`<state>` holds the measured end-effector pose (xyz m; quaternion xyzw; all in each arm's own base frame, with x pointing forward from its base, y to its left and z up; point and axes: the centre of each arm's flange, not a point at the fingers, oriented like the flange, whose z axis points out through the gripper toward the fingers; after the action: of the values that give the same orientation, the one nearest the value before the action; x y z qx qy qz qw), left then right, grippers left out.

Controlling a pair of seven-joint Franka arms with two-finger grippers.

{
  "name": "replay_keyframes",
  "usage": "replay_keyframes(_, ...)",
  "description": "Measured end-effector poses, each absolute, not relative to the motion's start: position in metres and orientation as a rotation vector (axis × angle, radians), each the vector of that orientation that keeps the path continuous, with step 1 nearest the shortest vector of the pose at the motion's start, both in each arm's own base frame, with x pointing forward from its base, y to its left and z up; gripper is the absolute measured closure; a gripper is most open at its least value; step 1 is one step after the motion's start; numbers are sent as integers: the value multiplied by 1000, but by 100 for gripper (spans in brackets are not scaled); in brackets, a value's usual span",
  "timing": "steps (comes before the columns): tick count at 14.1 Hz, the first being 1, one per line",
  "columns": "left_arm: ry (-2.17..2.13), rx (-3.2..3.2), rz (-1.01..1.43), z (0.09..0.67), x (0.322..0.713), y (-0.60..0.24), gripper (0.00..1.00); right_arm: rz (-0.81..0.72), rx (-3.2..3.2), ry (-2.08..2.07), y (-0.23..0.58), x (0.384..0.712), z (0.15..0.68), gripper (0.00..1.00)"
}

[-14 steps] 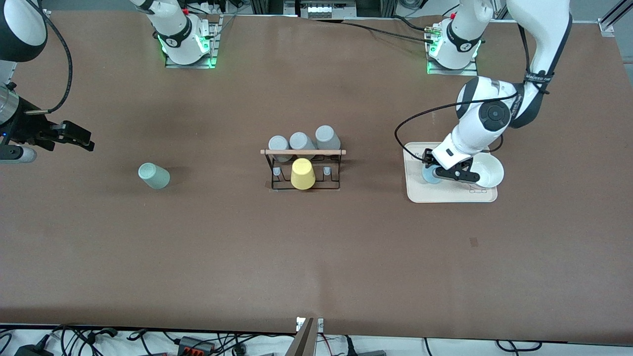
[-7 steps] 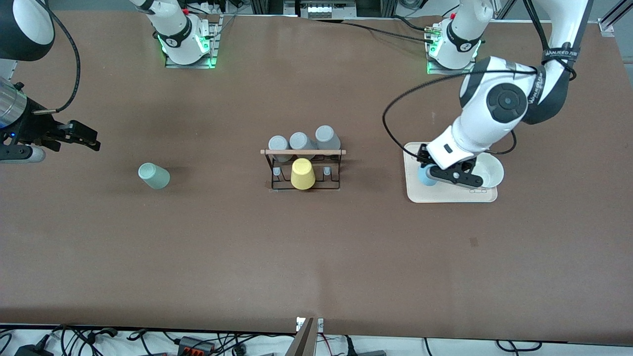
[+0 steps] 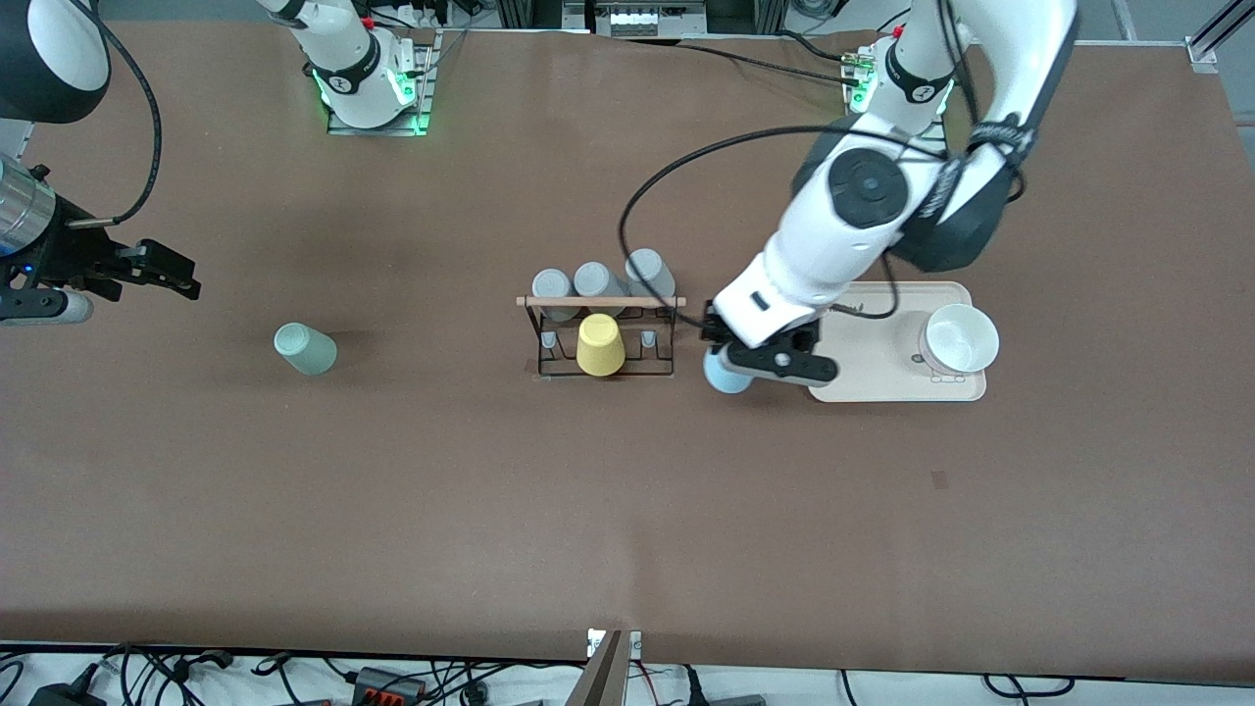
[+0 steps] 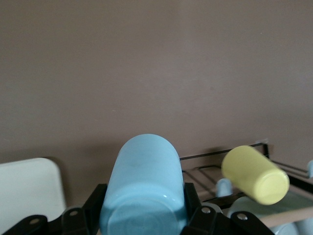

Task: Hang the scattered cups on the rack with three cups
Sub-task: 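Lift the blue cup with the left gripper and carry it to the rack, then hang the blue cup on the rack while the right gripper reaches the teal cup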

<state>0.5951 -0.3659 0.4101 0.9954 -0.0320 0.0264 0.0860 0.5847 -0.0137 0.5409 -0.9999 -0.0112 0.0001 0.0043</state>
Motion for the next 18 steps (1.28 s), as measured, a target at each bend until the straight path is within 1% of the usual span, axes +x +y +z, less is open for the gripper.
replay_keyframes(2,-27,2989,60,392,587,-396,32,0,-3133,-35,-14,585,541,0)
replay_keyframes(6,42,3013,71,386,560,-442,32,31,-3133,-31,-15,589,529,0)
replay_keyframes(11,33,3030,40,366,548,-461,32,81,-3133,-32,-15,609,491,0)
replay_keyframes(18,2,3048,36,348,544,-471,32,90,-3134,-51,-8,617,477,0)
